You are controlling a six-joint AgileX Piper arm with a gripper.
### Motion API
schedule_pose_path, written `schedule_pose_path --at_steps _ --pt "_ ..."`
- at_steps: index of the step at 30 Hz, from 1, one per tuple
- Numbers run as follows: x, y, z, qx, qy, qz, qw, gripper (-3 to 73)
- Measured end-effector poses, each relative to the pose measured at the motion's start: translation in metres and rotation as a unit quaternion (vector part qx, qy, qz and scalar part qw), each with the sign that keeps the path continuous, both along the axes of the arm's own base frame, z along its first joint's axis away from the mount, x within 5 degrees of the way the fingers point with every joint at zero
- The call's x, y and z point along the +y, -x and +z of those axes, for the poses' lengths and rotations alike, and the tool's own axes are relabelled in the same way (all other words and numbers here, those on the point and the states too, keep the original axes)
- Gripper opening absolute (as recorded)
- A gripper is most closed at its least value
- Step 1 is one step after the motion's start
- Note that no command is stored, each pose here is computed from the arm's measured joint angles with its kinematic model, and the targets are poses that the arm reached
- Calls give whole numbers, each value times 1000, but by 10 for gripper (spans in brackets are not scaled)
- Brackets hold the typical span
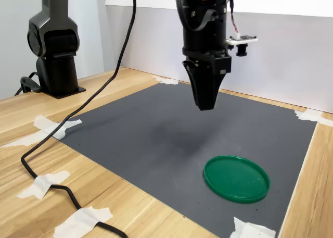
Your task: Grasp a white terminal and put it on the green lid.
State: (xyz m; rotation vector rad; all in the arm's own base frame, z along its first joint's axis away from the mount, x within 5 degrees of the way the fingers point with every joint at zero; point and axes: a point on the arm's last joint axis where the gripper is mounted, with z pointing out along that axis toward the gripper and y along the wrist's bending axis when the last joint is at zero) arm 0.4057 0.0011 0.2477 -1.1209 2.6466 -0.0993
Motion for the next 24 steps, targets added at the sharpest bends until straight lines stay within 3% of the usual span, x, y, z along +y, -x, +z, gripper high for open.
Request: schedule_pose_path --at_steps 24 --pt "-32 -56 -26 15 27 -68 997 96"
